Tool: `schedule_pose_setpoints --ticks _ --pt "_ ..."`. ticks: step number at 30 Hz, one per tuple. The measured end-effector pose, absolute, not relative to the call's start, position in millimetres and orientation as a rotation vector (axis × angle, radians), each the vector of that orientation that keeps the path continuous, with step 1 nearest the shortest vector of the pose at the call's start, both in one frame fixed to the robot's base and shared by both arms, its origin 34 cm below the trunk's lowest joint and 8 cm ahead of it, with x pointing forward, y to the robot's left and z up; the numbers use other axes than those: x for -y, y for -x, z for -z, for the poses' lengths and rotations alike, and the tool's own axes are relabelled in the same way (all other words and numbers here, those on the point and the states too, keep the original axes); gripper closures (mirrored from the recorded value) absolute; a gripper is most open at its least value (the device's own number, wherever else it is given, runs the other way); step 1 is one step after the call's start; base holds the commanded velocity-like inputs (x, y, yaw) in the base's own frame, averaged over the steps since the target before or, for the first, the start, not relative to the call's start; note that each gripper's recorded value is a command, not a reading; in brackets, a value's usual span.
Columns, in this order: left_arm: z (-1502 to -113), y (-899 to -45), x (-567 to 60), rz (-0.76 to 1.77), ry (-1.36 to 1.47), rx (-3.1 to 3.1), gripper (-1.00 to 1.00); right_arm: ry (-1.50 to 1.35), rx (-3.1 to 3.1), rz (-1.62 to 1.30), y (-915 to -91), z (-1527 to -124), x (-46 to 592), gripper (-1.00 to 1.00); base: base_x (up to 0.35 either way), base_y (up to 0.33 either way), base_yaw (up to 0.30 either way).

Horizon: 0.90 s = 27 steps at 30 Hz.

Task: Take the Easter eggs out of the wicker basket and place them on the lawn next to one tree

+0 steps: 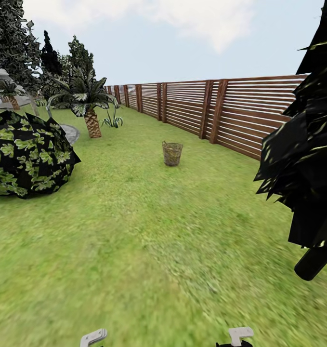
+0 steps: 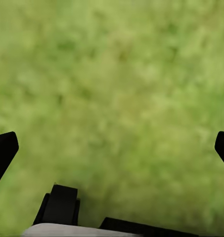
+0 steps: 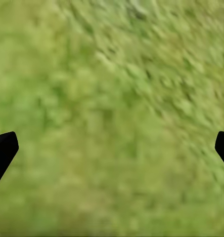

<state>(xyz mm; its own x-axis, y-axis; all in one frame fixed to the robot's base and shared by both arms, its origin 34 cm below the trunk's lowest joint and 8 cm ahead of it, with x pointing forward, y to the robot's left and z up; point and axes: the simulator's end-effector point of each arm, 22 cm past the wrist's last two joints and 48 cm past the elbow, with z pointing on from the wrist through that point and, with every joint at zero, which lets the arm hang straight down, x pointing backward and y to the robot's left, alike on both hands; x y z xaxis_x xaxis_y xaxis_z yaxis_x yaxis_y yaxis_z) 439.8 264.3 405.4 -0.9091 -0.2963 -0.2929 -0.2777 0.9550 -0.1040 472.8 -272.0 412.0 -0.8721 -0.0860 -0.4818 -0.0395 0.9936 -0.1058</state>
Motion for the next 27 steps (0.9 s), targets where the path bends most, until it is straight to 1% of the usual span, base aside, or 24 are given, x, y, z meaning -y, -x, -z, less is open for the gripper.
schedule_pose_setpoints --ticks 6,11,21,27 --pt "-411.4 -428.6 -262.0 0.086 0.428 -2.827 -1.00 0.084 -2.650 0.128 -466.8 -420.0 272.6 -1.00 0.000 0.000 0.000" --pt "-413.7 -411.6 -259.8 0.085 0.439 -2.867 -1.00 0.087 -2.715 0.138 -440.6 -418.5 275.2 -1.00 0.000 0.000 0.000" --pt "-414.1 -351.8 -243.4 0.104 0.465 -3.001 -1.00 0.104 -2.798 0.139 -408.7 -425.6 273.8 -1.00 0.000 0.000 0.000" --pt "-421.1 -333.6 -248.2 0.108 0.621 -3.014 -1.00 0.113 -2.824 0.140 -396.7 -432.9 274.7 -1.00 0.000 0.000 0.000"
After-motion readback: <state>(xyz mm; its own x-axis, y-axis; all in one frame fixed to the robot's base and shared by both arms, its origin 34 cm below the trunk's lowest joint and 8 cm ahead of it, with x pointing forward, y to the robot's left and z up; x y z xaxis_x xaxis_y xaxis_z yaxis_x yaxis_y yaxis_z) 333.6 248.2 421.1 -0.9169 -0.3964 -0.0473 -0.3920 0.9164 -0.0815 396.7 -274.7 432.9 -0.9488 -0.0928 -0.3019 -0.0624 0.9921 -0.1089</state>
